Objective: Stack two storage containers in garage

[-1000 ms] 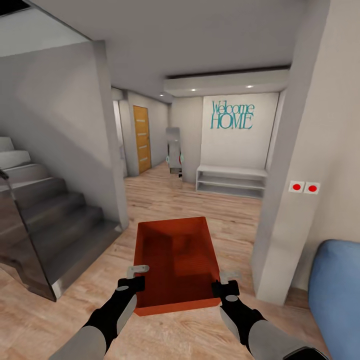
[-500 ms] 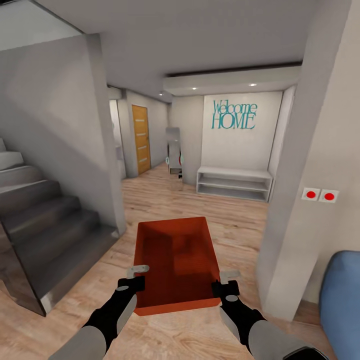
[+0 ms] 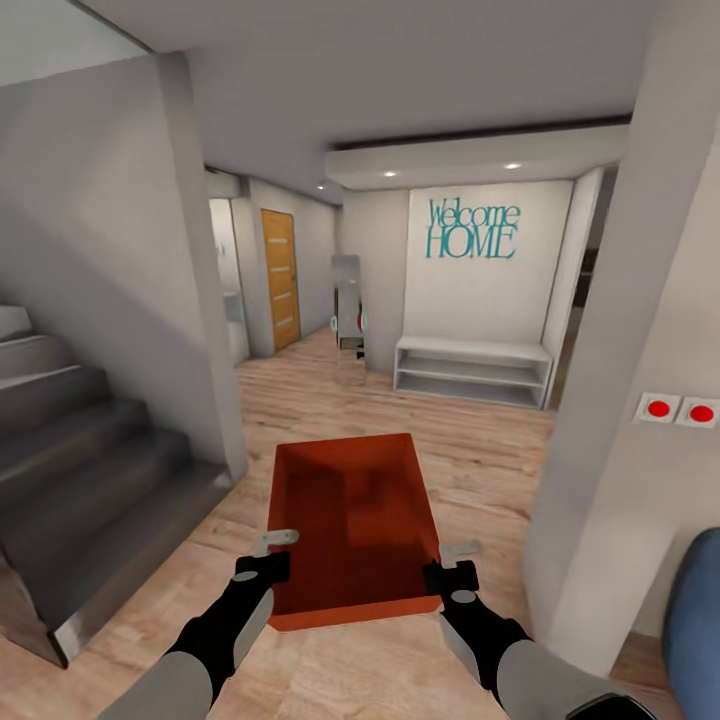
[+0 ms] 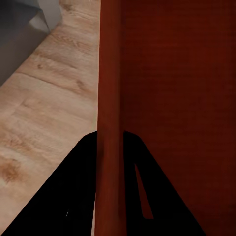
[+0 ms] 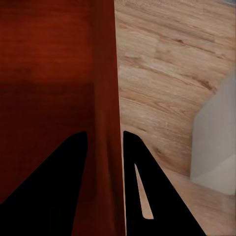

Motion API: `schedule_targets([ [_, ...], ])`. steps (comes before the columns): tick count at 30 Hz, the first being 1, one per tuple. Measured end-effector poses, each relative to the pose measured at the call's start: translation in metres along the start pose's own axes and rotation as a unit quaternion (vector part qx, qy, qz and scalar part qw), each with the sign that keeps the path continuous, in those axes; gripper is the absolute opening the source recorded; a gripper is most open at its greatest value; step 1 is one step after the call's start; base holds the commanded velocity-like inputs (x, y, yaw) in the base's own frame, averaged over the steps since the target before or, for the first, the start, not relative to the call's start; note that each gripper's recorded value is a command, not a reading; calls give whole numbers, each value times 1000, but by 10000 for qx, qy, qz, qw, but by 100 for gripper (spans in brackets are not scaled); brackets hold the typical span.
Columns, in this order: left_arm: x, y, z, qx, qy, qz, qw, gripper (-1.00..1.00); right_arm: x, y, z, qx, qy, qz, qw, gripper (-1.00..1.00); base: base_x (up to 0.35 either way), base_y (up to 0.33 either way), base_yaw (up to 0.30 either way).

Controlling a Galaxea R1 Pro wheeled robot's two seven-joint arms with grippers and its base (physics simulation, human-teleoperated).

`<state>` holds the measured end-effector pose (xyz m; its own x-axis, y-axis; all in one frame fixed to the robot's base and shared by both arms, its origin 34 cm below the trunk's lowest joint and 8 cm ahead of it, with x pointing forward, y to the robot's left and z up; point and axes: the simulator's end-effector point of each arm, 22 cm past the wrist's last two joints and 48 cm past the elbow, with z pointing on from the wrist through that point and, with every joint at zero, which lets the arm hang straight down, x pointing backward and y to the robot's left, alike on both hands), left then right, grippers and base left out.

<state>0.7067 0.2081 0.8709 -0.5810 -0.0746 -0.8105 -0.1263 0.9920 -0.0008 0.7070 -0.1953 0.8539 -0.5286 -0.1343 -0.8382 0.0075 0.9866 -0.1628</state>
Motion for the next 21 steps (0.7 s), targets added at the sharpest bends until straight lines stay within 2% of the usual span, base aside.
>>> schedule_targets([
  [21, 0, 0, 0, 0, -3, 0, 10000, -100, 0, 0, 0, 1, -1, -1, 10000, -100, 324, 0, 0],
])
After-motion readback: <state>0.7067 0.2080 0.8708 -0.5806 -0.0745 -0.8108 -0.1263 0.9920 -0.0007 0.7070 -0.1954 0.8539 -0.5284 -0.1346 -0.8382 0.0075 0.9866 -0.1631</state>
